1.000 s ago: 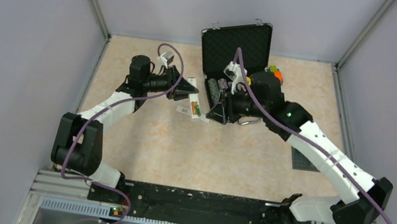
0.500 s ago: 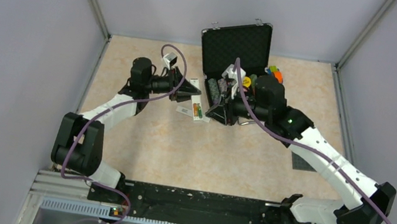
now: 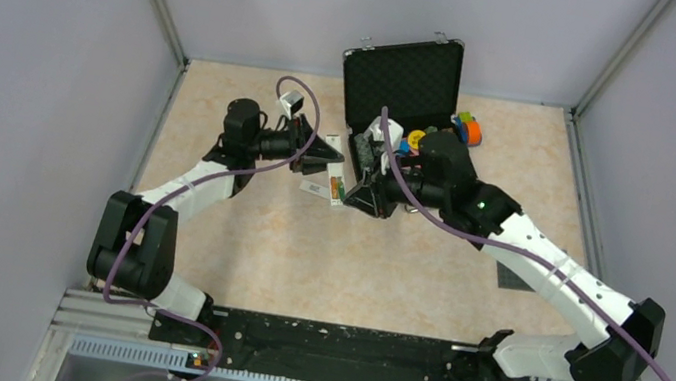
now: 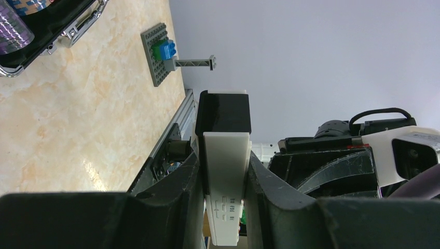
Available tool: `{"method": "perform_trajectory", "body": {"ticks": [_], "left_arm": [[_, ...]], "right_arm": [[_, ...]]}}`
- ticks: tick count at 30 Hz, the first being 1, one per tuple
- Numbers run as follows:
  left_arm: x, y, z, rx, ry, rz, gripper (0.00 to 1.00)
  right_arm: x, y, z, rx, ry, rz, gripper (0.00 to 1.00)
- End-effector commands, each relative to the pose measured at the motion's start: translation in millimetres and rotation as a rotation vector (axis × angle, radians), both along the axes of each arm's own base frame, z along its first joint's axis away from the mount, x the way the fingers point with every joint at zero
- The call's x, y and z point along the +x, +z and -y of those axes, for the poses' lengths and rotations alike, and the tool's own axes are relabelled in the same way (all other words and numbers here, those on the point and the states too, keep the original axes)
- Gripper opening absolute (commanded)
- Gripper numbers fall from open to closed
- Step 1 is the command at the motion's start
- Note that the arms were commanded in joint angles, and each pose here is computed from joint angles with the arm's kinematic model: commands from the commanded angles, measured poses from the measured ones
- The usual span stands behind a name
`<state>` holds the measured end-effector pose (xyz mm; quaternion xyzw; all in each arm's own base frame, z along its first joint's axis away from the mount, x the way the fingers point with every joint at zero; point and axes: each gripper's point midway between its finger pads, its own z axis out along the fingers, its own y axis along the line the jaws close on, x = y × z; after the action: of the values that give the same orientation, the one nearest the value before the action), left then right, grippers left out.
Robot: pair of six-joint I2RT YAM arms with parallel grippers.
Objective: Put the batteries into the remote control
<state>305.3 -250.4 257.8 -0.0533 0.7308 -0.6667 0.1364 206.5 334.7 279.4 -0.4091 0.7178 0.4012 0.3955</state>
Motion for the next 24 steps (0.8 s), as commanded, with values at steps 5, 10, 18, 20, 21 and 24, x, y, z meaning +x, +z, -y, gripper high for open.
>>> {"method": "perform_trajectory", "body": {"ticks": [5,10,18,20,21,24], "left_arm": [[-6,25,1,-0.030,-0.008,0.102,0.00],[-6,26,1,-0.030,-0.010,0.104,0.00],[-8,26,2,-0.031,-0.016,0.103,0.00],[-9,26,2,-0.032,-0.018,0.103,0.00],[-9,26,2,-0.032,-0.018,0.103,0.00],[-9,26,2,-0.032,-0.018,0.102,0.00]], "right_arm": [[4,-3,-5,-0.019,-0.004,0.036,0.11],[10,-4,-5,-0.021,-0.039,0.032,0.06],[15,-8,-7,-0.023,-0.083,0.017,0.00],[15,-8,-8,-0.019,-0.089,0.017,0.00],[16,-8,-8,-0.015,-0.093,0.014,0.00],[16,-8,-9,-0.008,-0.099,0.010,0.00]]}}
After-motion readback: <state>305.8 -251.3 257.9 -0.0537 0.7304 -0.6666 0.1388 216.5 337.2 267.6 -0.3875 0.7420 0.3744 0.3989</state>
